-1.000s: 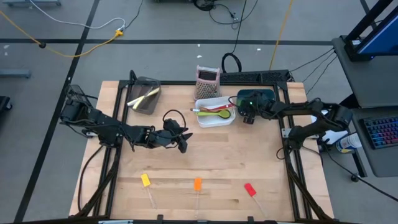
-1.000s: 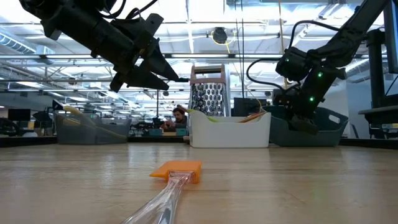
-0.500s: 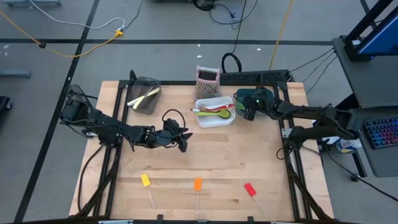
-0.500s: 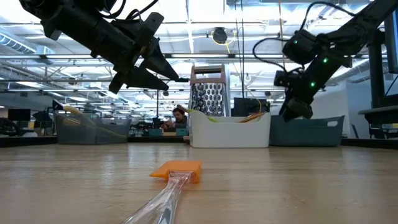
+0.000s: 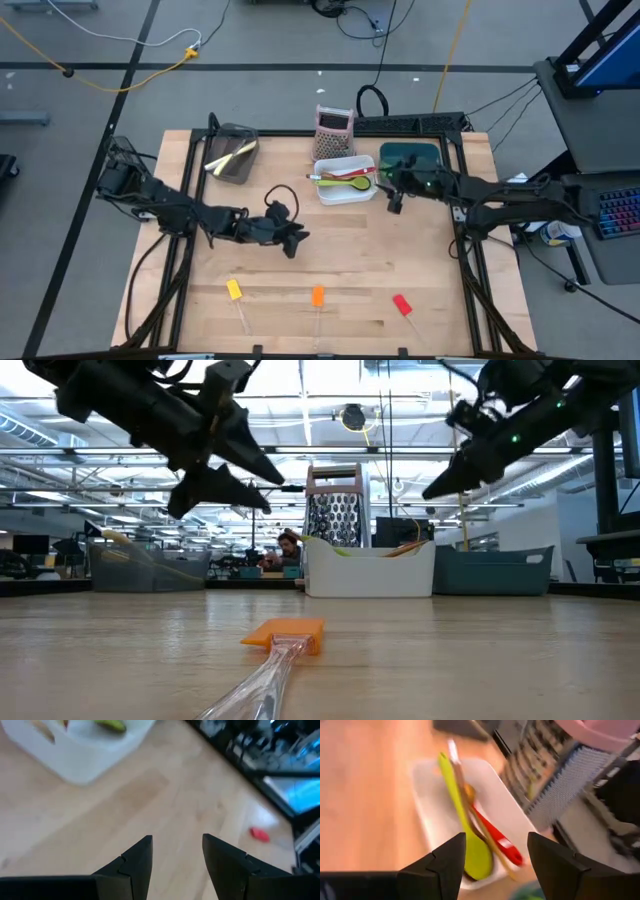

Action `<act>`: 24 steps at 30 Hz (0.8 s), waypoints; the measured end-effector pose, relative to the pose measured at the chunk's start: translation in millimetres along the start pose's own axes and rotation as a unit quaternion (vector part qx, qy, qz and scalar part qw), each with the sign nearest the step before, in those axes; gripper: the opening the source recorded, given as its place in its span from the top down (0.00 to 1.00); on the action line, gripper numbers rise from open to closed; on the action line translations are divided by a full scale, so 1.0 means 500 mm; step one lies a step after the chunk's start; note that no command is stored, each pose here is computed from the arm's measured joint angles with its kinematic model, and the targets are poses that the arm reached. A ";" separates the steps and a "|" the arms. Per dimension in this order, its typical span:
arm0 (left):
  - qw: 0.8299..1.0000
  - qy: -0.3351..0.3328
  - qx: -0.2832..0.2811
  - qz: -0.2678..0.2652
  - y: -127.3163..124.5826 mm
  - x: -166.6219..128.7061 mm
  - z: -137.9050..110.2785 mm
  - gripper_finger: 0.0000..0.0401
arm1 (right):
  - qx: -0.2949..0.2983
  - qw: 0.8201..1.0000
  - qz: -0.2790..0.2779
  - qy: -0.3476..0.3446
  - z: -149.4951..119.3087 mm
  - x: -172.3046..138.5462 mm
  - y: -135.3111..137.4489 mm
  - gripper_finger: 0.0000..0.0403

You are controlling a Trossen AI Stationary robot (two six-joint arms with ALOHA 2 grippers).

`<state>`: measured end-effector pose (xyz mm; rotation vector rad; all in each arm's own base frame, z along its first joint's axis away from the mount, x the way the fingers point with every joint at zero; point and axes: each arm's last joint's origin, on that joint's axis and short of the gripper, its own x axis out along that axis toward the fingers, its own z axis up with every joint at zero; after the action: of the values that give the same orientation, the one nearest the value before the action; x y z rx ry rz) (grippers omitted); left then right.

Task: Pick & Place Kitchen Items
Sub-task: Put the yellow spatula into the blue bin

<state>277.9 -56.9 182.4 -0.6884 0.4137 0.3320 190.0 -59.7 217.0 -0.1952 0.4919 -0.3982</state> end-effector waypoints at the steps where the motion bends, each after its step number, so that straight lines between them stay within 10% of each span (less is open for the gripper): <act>1: 1.000 0.011 0.000 0.005 -0.003 -0.002 -0.006 0.56 | 0.010 1.000 0.008 -0.006 0.003 -0.002 0.008 0.48; 11: 0.981 0.121 -0.052 0.140 -0.057 -0.047 -0.014 0.56 | 0.026 0.995 0.081 -0.059 0.028 -0.004 0.078 0.48; 24: 0.957 0.186 -0.157 0.160 -0.102 -0.100 -0.068 0.56 | 0.061 0.983 0.143 -0.100 0.042 0.015 0.151 0.48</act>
<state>247.3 -124.7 209.6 -1.0031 0.8476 0.5870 230.5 7.3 211.1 -0.0437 0.2911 -0.1242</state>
